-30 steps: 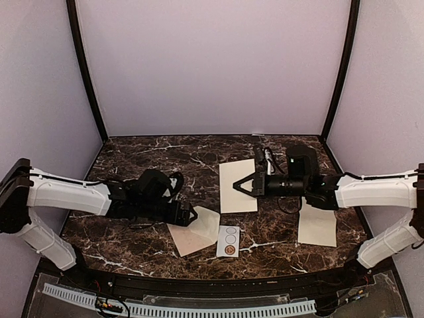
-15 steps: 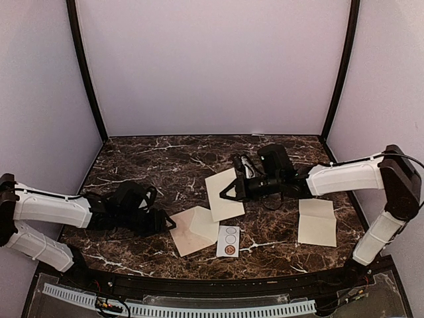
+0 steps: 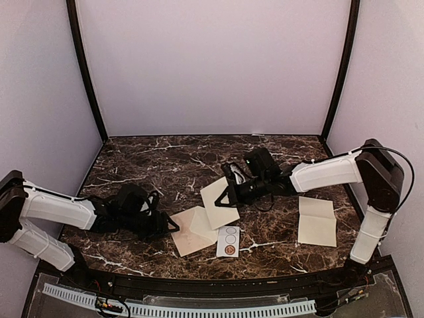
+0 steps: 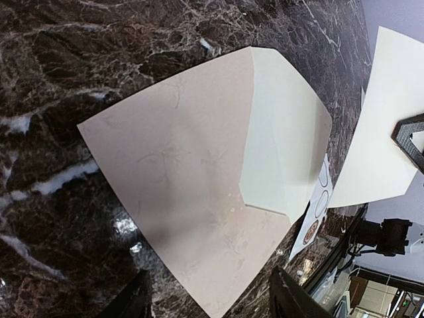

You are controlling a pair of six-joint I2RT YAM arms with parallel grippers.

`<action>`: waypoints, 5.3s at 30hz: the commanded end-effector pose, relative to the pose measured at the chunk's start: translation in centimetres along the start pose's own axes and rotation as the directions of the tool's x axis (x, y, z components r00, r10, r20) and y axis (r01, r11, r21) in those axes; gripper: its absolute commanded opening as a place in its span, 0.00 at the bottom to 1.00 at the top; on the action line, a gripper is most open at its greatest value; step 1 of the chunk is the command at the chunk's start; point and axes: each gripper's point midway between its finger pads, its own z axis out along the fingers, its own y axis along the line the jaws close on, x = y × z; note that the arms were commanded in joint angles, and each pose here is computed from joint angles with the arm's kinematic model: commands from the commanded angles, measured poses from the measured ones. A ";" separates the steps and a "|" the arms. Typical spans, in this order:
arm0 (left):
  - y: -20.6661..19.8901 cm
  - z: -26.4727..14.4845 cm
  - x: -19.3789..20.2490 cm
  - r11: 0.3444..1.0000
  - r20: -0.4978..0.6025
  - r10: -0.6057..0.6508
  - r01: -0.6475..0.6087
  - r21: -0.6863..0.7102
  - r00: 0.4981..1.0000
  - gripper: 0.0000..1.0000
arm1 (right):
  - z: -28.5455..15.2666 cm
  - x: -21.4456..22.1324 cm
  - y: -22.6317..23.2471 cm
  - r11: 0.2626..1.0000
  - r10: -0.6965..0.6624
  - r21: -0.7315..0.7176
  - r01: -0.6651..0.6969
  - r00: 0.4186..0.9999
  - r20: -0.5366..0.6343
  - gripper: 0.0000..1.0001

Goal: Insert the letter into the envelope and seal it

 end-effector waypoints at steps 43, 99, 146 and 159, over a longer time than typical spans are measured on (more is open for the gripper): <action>1.4 1.2 2.2 0.999 -0.103 -0.033 0.034 0.009 0.994 0.49 | 4.0 3.3 -2.9 0.990 0.021 0.143 -0.006 0.994 -0.104 0.00; 1.6 1.5 2.0 1.000 -0.093 -0.024 0.024 0.002 0.995 0.46 | 5.0 4.4 -3.2 0.966 0.180 0.211 -0.149 0.974 -0.140 0.00; 0.0 -0.1 -0.8 0.997 0.008 -0.003 0.003 0.077 1.000 0.64 | 2.3 3.0 1.4 1.000 -0.027 -0.009 0.028 0.998 0.056 0.00; -1.2 0.1 -1.1 0.988 0.017 -0.015 0.012 0.151 1.000 0.71 | 0.4 3.2 2.9 0.994 -0.054 -0.085 0.066 0.990 0.130 0.00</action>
